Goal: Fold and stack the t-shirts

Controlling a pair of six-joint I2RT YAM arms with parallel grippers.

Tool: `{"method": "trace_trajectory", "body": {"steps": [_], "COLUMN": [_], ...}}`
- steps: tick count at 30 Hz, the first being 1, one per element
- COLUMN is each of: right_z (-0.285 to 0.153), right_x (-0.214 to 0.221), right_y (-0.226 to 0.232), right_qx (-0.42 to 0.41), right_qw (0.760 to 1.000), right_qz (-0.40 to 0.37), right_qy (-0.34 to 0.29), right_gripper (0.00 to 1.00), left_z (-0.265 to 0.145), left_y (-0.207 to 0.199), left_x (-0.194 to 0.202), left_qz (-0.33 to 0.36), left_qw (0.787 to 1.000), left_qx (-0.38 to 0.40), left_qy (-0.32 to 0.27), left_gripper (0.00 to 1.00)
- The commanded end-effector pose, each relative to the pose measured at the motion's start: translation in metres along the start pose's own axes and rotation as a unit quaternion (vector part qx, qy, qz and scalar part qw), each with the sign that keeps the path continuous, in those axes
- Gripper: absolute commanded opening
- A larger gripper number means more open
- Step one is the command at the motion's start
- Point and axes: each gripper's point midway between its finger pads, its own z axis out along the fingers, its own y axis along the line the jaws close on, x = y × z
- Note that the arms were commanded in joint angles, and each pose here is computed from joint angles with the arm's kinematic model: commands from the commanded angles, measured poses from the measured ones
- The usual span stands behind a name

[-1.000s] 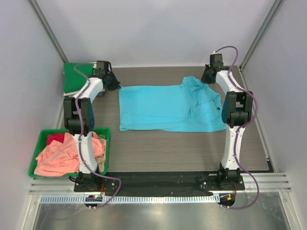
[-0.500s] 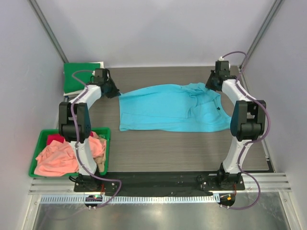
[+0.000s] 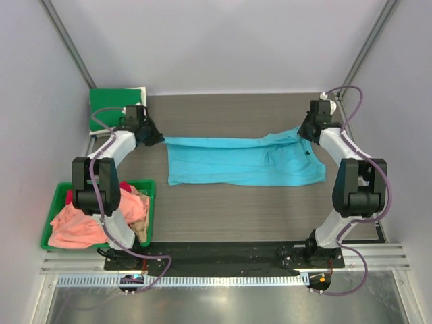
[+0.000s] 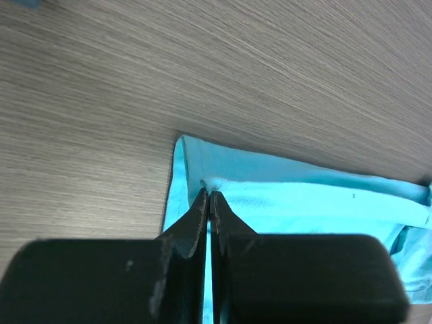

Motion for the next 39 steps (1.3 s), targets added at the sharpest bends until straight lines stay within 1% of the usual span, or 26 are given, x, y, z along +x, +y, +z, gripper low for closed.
{"method": "trace_trajectory", "body": {"steps": [1,7,9,11,12,13,14,15,16,17,18,19,20,21,22,23,24,25,26,27,28,29,31,32,36,39], "right_z": [-0.016,-0.011,-0.009,-0.007,-0.007,-0.006,-0.006,-0.009,-0.011,-0.014,-0.018,-0.026,-0.03,-0.034,-0.041,-0.042,-0.044,-0.044,-0.041,-0.039,-0.036,-0.029,-0.022,-0.014,0.003,0.019], "right_x": [-0.02,0.011,0.023,0.028,0.039,0.044,0.045,0.045,0.043,0.039,0.036,0.03,0.026,0.03,0.026,0.03,0.038,0.044,0.054,0.061,0.07,0.082,0.096,0.11,0.125,0.124], "right_y": [-0.009,-0.033,-0.047,-0.058,-0.063,-0.064,-0.072,-0.073,-0.074,-0.074,-0.073,-0.069,-0.066,-0.06,-0.055,-0.047,-0.034,-0.027,-0.022,-0.018,-0.013,-0.013,-0.011,-0.011,-0.011,-0.008], "right_qx": [0.014,0.043,0.059,0.053,0.051,0.041,0.048,0.048,0.048,0.049,0.045,0.037,0.031,0.024,0.016,0.005,-0.009,-0.017,-0.02,-0.022,-0.025,-0.018,-0.02,-0.013,-0.005,0.0], "right_qw": [0.998,0.997,0.995,0.992,0.991,0.99,0.988,0.988,0.988,0.987,0.987,0.987,0.986,0.987,0.987,0.987,0.989,0.989,0.989,0.989,0.989,0.989,0.987,0.986,0.983,0.983], "right_qz": [0.03,0.059,0.078,0.114,0.123,0.135,0.144,0.148,0.149,0.152,0.155,0.158,0.163,0.158,0.158,0.157,0.15,0.146,0.148,0.146,0.14,0.14,0.144,0.14,0.137,0.131], "right_qy": [-0.05,-0.023,-0.013,-0.006,0.006,0.017,0.016,0.013,0.008,0.001,-0.004,-0.016,-0.022,-0.021,-0.03,-0.023,-0.014,-0.006,0.008,0.019,0.029,0.047,0.07,0.09,0.121,0.13], "right_gripper": [0.01,0.01,0.01,0.01,0.06,0.17,0.32,0.54,0.61,0.66,0.71,0.72,0.73,0.76,0.76,0.76,0.77,0.77,0.77,0.77,0.77,0.77,0.77,0.77,0.77,0.77], "left_z": [-0.014,-0.022,-0.026,-0.029,-0.037,-0.041,-0.044,-0.054,-0.058,-0.061,-0.068,-0.074,-0.079,-0.085,-0.08,-0.077,-0.077,-0.068,-0.051,-0.042,-0.037,-0.019,-0.008,0.006,0.022,0.027], "left_y": [-0.008,-0.005,-0.008,-0.003,-0.006,-0.004,0.001,-0.001,-0.002,-0.002,-0.011,-0.009,-0.01,-0.035,-0.039,-0.047,-0.066,-0.073,-0.073,-0.081,-0.091,-0.091,-0.104,-0.098,-0.095,-0.085], "left_x": [-0.015,-0.002,0.005,0.019,0.018,0.021,0.027,0.022,0.022,0.02,0.018,0.009,0.009,0.004,0.003,0.006,0.002,0.008,0.019,0.027,0.027,0.043,0.052,0.068,0.098,0.118], "left_qz": [0.006,0.006,0.005,0.001,0.001,-0.001,-0.004,-0.003,-0.003,-0.002,0.011,0.026,0.058,0.088,0.104,0.118,0.126,0.129,0.132,0.139,0.142,0.145,0.146,0.147,0.14,0.128], "left_qw": [0.999,0.999,0.999,0.999,0.999,0.999,0.999,0.999,0.999,0.999,0.999,0.998,0.996,0.993,0.991,0.99,0.989,0.99,0.991,0.99,0.99,0.989,0.988,0.986,0.984,0.982], "left_qx": [0.019,0.024,0.035,0.036,0.042,0.04,0.035,0.036,0.035,0.033,0.031,-0.004,-0.028,-0.017,-0.03,-0.027,-0.007,0.004,0.0,0.007,0.016,0.018,0.032,0.024,0.015,0.0], "left_qy": [-0.035,-0.024,-0.013,0.002,-0.005,-0.007,-0.004,-0.019,-0.024,-0.031,-0.035,-0.064,-0.068,-0.082,-0.082,-0.074,-0.074,-0.055,-0.028,-0.014,-0.01,0.023,0.042,0.072,0.113,0.137], "left_gripper": [0.0,0.0,0.0,0.02,0.07,0.14,0.32,0.39,0.43,0.43,0.43,0.43,0.43,0.43,0.43,0.43,0.44,0.44,0.44,0.44,0.44,0.44,0.43,0.43,0.42,0.42]}}
